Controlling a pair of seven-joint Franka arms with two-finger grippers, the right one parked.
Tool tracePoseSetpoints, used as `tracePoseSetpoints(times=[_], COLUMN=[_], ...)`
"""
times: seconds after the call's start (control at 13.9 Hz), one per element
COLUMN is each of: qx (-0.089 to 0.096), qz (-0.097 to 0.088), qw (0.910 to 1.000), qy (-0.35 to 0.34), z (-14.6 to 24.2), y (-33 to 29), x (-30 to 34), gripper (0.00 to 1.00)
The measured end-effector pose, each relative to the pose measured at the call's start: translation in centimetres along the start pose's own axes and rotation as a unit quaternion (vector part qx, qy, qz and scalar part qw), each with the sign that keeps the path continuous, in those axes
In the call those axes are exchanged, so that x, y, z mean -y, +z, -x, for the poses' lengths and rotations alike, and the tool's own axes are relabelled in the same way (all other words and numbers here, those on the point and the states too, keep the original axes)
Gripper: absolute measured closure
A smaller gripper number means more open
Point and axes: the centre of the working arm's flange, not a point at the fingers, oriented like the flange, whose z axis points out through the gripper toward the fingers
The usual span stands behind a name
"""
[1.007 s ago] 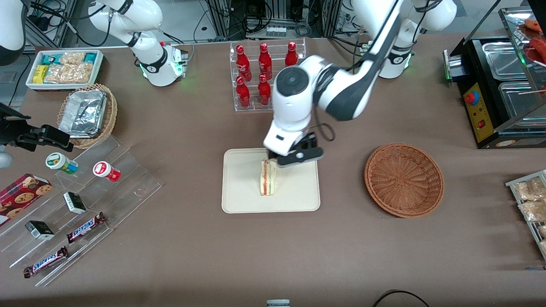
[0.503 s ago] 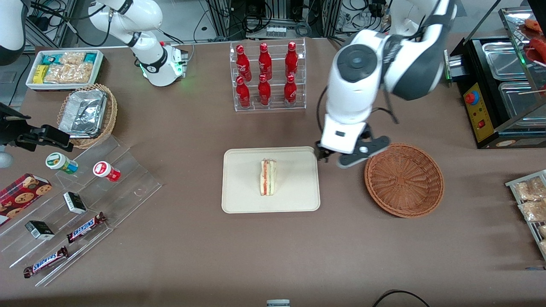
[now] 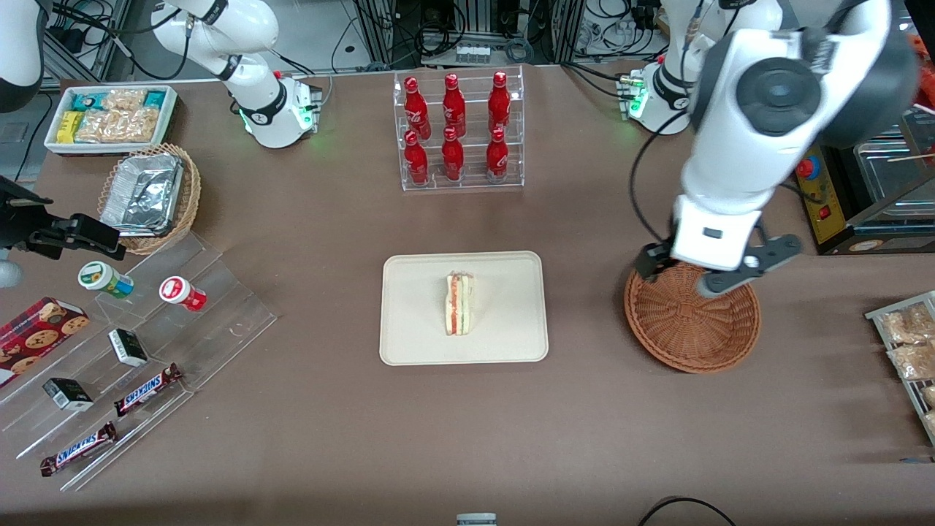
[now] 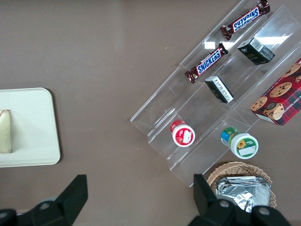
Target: Place sandwich from basket to tray
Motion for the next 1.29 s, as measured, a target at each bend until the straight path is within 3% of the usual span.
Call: tracePoseSetpoints(times=[0.22,0.43,0.65,1.01,1.29], qx=[0.022,0.048,0.069,0.092,0.097], qz=[0.001,0.026,0.039,0.056,0.049], qw=[0.9996,0.9977,0.9924,0.9738,0.9705], qy=[0.020,0.040,0.095,0.200,0.215], z=[-2.5,-4.7,-5.0,-4.2,-2.6], y=[-0.6,-1.1,-2.8,-5.1,-5.5], x=[5.0,10.0,14.6,20.4,21.1], gripper=[0.00,0.00,0.00,0.00,0.00])
